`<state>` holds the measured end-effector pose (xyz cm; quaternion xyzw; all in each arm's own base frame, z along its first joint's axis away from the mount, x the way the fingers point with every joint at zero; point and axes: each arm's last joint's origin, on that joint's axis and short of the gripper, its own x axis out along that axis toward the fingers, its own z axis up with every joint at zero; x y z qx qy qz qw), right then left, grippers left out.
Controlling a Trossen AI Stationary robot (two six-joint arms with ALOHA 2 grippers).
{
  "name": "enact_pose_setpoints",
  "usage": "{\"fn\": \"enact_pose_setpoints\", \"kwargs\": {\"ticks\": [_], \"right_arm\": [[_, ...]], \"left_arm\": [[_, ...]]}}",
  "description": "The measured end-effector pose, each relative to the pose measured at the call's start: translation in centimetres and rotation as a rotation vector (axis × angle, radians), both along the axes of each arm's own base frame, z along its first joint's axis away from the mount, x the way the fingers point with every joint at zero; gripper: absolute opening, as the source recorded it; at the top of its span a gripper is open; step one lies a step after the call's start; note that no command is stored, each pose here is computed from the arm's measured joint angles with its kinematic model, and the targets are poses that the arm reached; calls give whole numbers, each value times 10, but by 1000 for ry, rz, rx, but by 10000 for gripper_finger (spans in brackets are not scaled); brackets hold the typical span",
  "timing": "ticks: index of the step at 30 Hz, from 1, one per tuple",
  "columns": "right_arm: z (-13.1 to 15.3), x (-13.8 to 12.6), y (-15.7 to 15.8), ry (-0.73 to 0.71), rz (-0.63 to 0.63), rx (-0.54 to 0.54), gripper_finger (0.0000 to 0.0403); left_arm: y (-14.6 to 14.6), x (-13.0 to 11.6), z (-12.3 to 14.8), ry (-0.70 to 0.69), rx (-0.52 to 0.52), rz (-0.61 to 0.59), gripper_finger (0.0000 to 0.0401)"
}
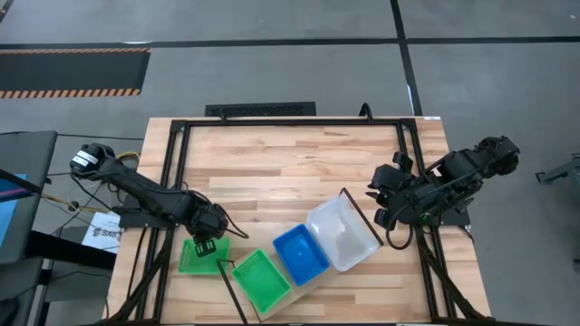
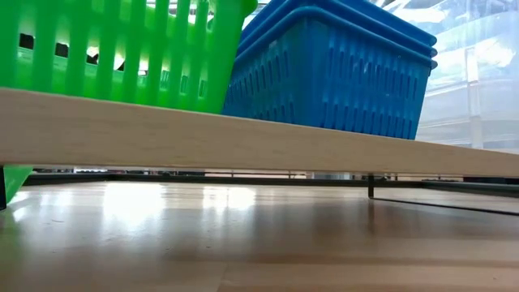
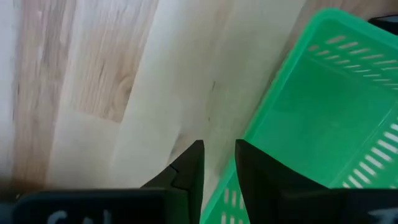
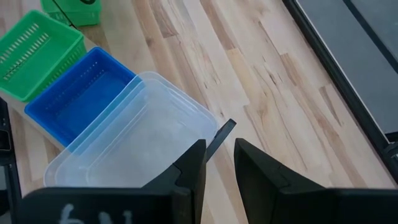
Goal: Stack baskets on shelf by color
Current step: Stack the green basket on top of the other green baskets on the shelf
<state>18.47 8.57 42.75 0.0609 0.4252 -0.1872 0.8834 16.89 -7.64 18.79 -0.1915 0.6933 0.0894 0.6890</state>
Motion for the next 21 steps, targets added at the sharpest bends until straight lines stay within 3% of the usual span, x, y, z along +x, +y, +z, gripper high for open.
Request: {"fn": "enact_pose_setpoints", "kwargs": {"ticks": [9,14,21], "right_arm": [[0,0,0,-1,0,1,106],[0,0,0,-1,-1,1,106],[0,0,0,-7,-19,15,106]], "left_arm": [[0,4,11,-25,-13,-11,77],[-3,9,23,-79,-24,-115,77],[-8,10,21,-107,-44,-277,77]]}}
